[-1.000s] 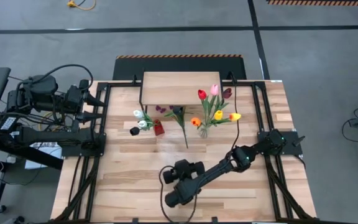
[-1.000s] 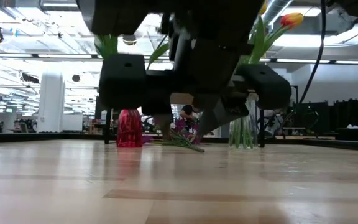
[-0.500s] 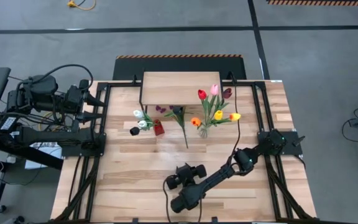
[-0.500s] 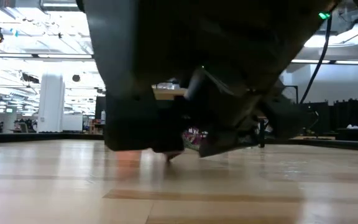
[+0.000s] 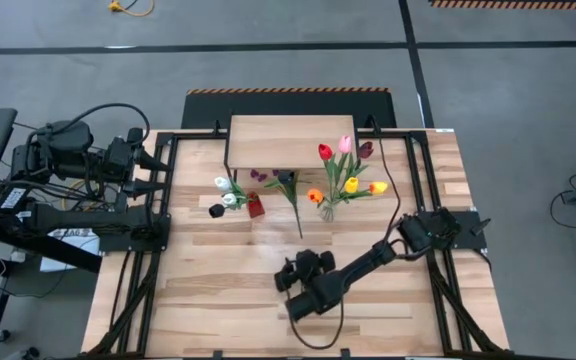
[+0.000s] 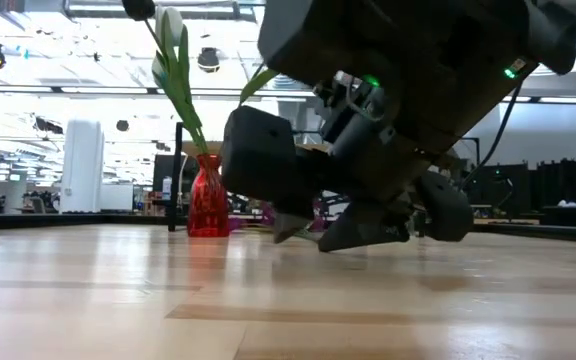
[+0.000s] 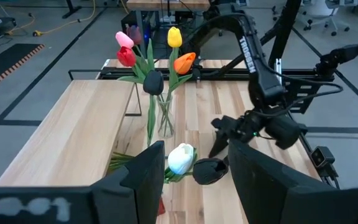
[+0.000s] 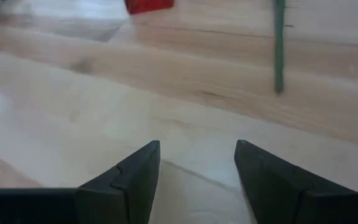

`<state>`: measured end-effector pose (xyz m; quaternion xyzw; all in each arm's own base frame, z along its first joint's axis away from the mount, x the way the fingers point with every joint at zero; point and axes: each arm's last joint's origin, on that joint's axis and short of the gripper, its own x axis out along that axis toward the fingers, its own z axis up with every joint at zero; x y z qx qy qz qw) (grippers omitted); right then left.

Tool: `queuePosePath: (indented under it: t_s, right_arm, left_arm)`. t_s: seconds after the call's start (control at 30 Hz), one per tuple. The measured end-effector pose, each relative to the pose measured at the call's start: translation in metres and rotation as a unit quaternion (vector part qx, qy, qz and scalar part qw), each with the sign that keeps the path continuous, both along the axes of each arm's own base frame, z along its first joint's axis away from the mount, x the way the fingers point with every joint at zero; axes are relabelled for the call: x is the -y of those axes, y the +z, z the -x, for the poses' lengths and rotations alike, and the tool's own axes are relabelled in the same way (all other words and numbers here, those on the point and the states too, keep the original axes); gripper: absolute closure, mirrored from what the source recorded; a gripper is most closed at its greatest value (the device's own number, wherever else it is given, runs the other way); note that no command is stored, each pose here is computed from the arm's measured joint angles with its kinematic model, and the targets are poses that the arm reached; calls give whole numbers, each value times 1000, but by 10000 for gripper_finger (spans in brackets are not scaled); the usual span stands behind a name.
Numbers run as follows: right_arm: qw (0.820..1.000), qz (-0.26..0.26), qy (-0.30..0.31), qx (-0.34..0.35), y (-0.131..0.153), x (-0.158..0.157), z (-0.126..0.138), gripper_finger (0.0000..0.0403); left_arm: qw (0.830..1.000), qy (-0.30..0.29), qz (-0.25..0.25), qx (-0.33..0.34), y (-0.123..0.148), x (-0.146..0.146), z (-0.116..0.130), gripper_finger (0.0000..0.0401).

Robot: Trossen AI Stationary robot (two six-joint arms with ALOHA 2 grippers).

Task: Pick and place flowers into a vace then onto a shelf
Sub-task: Put the purple flowers into the red vase

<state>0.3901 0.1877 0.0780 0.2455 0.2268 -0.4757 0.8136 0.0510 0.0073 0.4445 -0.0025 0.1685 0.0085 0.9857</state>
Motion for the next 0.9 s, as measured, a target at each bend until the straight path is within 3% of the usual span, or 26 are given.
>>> queuePosePath:
  t_s: [0.27,0.9]
  right_arm:
    - [993,26,108,-48,-1,5,-7,195]
    - [973,92,178,-118,-1,0,-4,195]
  left_arm:
    - [1000,0,-1,0,0,0,0,234]
    - [1000,0,0,0,0,0,0,234]
